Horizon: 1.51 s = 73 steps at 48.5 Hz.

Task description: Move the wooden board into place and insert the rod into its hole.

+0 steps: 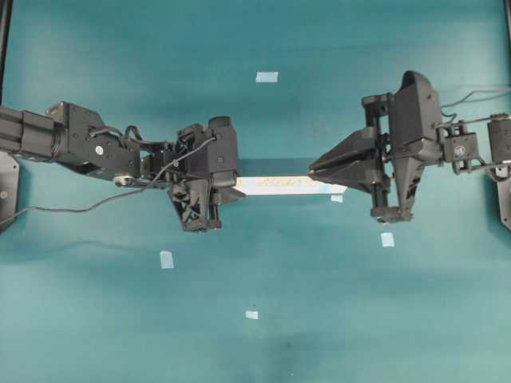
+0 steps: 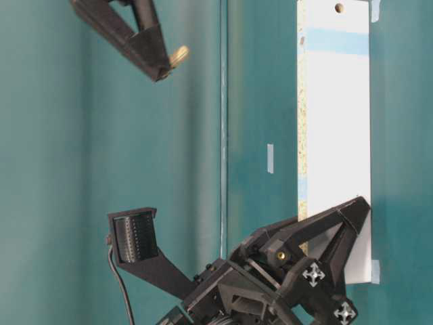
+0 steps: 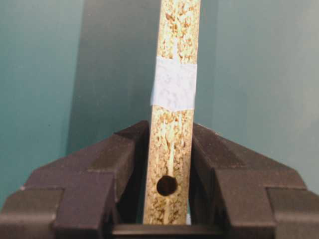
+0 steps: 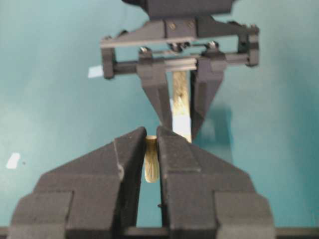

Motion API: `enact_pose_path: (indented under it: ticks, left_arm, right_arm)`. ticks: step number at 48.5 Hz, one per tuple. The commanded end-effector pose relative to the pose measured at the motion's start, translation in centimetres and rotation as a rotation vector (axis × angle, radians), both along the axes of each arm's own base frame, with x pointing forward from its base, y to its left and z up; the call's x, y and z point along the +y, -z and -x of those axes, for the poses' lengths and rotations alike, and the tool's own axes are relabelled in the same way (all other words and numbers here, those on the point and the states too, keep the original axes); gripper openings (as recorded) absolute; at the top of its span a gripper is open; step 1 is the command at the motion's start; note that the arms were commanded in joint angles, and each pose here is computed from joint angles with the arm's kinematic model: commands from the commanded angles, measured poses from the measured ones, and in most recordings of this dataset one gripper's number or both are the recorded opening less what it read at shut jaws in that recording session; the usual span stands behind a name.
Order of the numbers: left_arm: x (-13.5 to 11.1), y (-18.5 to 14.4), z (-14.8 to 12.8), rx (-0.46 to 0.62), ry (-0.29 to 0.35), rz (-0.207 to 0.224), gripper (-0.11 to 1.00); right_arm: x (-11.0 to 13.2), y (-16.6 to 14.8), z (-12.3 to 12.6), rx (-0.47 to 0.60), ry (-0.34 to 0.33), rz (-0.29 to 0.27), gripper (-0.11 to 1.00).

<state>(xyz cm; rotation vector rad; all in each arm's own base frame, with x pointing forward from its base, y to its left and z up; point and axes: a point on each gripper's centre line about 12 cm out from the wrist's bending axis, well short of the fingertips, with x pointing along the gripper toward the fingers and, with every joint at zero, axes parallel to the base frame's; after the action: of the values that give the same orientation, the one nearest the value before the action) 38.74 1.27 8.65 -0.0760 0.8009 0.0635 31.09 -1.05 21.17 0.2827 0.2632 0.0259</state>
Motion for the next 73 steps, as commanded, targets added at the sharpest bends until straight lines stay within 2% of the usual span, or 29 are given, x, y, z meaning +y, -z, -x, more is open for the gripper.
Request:
enact_pose_path:
  ticks: [1, 22, 32, 40, 55, 73]
  left_arm:
    - [0.0, -1.0, -0.5, -0.037, 0.000, -0.001, 0.28]
    - [-0.1, -0.9, -0.5, -0.034, -0.002, 0.003, 0.27]
    - [-0.1, -1.0, -0.6, -0.040, -0.002, 0.003, 0.27]
    - [-0.2, -1.0, -0.6, -0.040, 0.000, 0.003, 0.27]
    - [-0.2, -0.9, -0.5, -0.035, -0.001, 0.004, 0.24]
    - [-0.5, -0.8, -0.4, -0.029, 0.007, 0.005, 0.24]
  right_arm:
    - [-0.5, -0.5, 0.3, -0.040, 0.009, -0.001, 0.09]
    - [-1.2, 2.7, 0.7, -0.128, 0.023, -0.013, 0.09]
    - [-1.5, 3.8, 1.2, -0.188, 0.054, 0.011, 0.09]
    - [-1.5, 5.0, 1.7, -0.202, 0.053, 0.034, 0.09]
    - [-1.4, 6.3, 1.5, -0.253, 0.045, 0.024, 0.09]
    - [-1.4, 8.6, 1.5, -0.199, 0.041, 0.050, 0.09]
